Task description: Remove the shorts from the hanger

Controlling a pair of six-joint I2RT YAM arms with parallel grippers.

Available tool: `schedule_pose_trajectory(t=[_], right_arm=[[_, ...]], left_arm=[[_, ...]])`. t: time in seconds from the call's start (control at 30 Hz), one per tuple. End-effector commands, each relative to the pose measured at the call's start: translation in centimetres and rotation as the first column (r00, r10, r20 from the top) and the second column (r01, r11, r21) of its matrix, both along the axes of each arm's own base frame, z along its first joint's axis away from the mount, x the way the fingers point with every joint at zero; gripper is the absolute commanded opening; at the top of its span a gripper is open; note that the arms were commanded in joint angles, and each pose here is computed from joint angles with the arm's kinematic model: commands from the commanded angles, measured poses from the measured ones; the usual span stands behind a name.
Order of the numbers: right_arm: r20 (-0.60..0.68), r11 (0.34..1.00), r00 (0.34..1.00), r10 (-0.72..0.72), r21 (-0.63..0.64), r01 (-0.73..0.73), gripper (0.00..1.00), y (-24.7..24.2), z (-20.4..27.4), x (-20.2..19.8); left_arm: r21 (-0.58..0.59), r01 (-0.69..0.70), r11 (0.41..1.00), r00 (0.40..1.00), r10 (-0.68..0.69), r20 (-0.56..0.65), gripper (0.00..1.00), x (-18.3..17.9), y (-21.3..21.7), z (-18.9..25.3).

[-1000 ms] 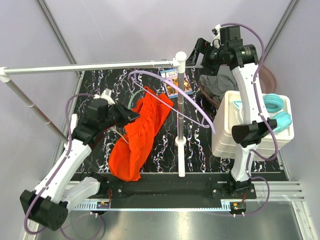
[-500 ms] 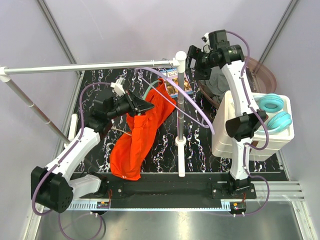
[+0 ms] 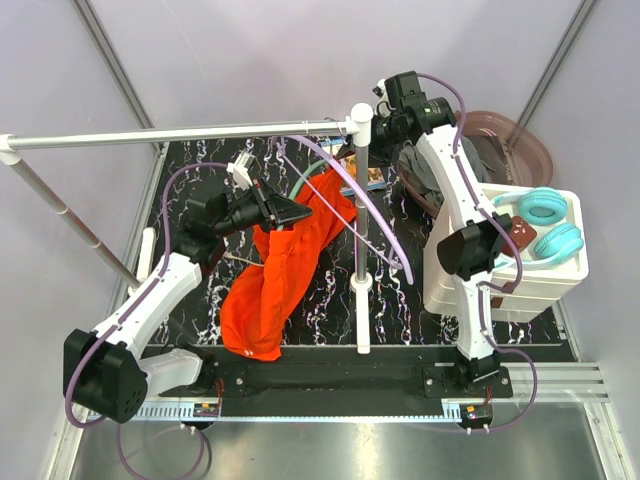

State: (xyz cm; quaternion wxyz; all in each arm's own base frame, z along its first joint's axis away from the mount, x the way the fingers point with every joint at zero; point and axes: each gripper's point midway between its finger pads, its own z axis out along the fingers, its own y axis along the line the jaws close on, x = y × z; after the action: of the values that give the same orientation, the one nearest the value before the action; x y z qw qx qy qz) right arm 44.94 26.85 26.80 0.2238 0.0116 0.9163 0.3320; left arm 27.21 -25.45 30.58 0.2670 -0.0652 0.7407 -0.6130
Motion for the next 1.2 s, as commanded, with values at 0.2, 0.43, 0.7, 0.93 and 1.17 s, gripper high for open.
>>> schedule_pose_trajectory(t=[0.2, 0.43, 0.7, 0.93, 1.17], right_arm=[[0.001, 1.000, 1.000, 0.004, -0.011, -0.004, 0.69, 1.7, -2.5, 1.2], [-0.010, 0.999, 1.000, -0.024, -0.046, 0.023, 0.47, 1.8, -4.8, 2.3], [-0.028, 0.949, 0.976, -0.216, -0.244, 0.202, 0.00, -2.1, -9.5, 4.4], [-0.041, 0.858, 0.944, -0.327, -0.431, 0.278, 0.00, -8.9, -13.8, 5.8], [-0.014, 0.820, 0.941, -0.338, -0.494, 0.287, 0.00, -11.6, -14.7, 7.0]], left_arm=[[-0.075, 0.083, 0.994, 0.975, -0.066, 0.211, 0.00, -1.4, -0.2, 5.9], [-0.076, 0.095, 0.993, 0.973, -0.076, 0.217, 0.00, -2.0, -0.1, 6.0], [-0.053, 0.092, 0.994, 0.971, -0.078, 0.227, 0.00, -2.6, 0.2, 6.0], [-0.041, 0.101, 0.994, 0.963, -0.087, 0.253, 0.00, -4.7, 1.0, 6.1], [-0.026, 0.103, 0.994, 0.958, -0.092, 0.272, 0.00, -6.5, 2.0, 5.6]])
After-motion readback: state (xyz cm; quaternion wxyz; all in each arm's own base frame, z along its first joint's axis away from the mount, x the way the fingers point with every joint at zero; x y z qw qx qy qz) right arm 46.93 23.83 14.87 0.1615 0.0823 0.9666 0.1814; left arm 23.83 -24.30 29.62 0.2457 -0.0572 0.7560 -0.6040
